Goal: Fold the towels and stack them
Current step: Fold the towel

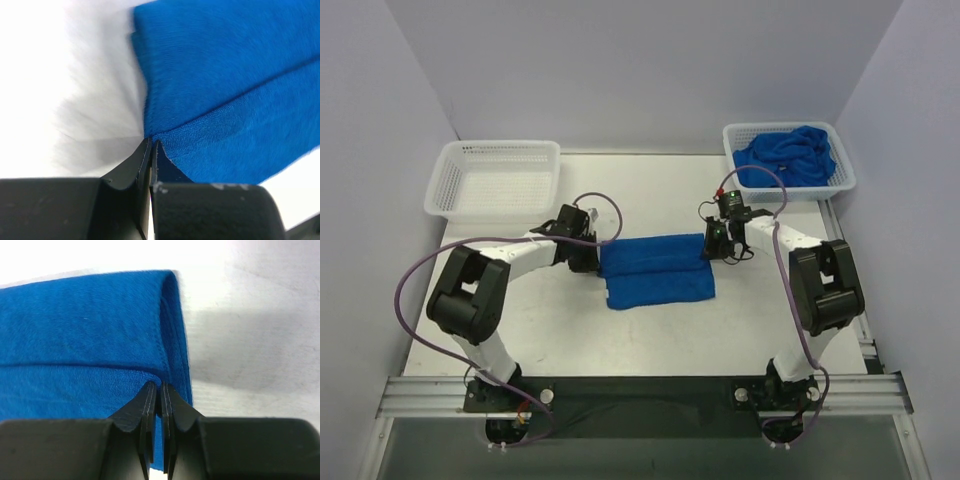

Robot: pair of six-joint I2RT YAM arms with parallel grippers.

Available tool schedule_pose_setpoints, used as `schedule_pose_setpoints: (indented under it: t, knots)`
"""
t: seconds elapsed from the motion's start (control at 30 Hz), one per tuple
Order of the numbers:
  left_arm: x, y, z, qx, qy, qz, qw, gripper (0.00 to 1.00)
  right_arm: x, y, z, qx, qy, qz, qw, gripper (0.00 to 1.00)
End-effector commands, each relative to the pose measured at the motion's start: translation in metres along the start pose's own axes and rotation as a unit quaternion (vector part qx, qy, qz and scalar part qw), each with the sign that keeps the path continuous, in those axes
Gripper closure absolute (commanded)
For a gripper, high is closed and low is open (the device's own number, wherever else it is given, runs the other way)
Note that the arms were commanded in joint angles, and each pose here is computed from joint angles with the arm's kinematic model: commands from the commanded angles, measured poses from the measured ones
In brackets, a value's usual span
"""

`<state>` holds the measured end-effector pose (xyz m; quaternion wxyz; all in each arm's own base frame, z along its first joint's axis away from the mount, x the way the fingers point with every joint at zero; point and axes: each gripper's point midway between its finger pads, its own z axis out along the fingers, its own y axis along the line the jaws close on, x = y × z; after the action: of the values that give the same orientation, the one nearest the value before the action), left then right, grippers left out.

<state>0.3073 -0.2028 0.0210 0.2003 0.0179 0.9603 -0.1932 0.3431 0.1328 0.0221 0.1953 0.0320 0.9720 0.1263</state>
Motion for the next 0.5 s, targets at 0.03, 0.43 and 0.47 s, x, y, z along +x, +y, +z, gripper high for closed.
schedule_pose_setpoints:
  t: [0.03, 0.43, 0.47]
  knots:
    - [-0.057, 0.025, 0.004, -0.034, -0.029, 0.012, 0.999, 1.0, -0.014, 0.016, 0.004, -0.001, -0.015, 0.028, 0.999, 1.0]
    - [-0.109, 0.008, -0.026, -0.018, -0.074, 0.072, 0.995, 1.0, -0.05, 0.028, -0.018, -0.02, -0.059, 0.003, 0.998, 1.0]
    - [-0.107, 0.008, -0.028, -0.017, -0.075, 0.073, 0.994, 1.0, -0.055, 0.029, -0.023, -0.021, -0.064, 0.002, 0.998, 1.0]
